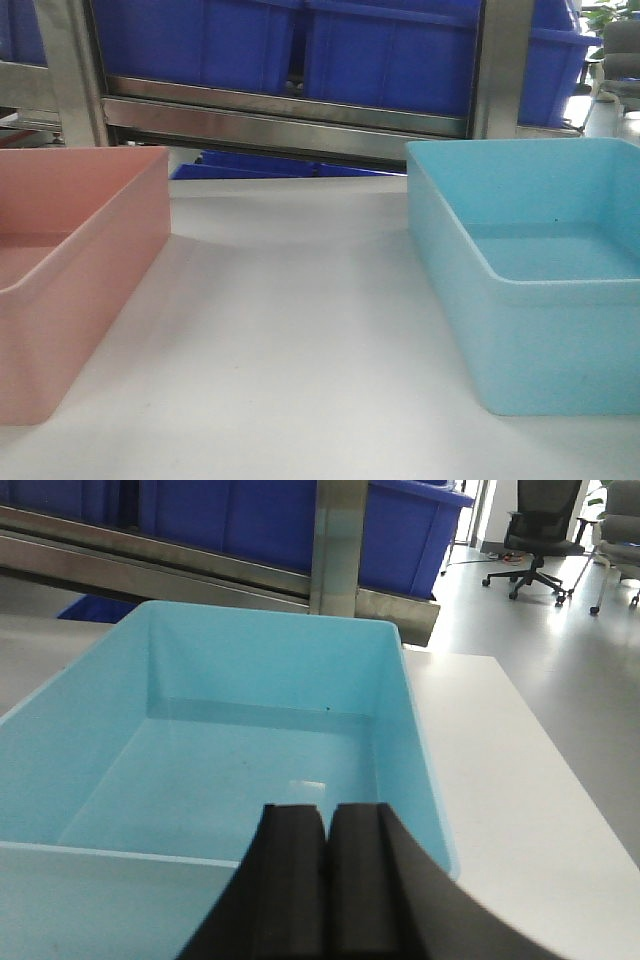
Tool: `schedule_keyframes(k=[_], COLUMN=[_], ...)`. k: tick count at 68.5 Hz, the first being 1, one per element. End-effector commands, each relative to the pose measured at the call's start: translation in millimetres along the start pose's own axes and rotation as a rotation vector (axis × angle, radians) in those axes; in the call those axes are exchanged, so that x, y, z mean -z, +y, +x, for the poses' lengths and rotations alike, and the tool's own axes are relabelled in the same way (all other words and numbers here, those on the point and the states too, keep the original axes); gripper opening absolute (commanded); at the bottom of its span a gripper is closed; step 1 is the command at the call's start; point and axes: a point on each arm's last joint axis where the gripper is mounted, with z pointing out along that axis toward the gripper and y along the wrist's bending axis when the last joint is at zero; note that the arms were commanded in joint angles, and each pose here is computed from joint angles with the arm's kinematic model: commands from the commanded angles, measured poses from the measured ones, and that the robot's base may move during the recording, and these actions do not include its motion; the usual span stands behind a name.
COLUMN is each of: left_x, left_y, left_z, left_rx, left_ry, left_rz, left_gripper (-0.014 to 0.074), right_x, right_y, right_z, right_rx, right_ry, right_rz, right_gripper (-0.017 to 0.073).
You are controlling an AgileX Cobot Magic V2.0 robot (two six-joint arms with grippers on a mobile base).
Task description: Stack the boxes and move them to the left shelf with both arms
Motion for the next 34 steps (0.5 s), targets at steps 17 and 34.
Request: schedule_keyframes(k=[17,34], left_x=[-42.1,-84.9], left_y=[31.8,61.9], left_z=[-63.8,-92.4], left_rx=[-0.033,0.013], left_ry=[0.146,0.277], left_rz=[-0.043,-0.067], left_gripper=[0.0368,0.0375], right_x=[2.2,2.2], right_y=[-0.3,-0.3], right_z=[-14.3,-14.3], right_rx=[0.014,0.014], right_ry=[-0.109,-0.109], right_rz=[0.001,0.001], right_gripper=[0.0030,0.0030])
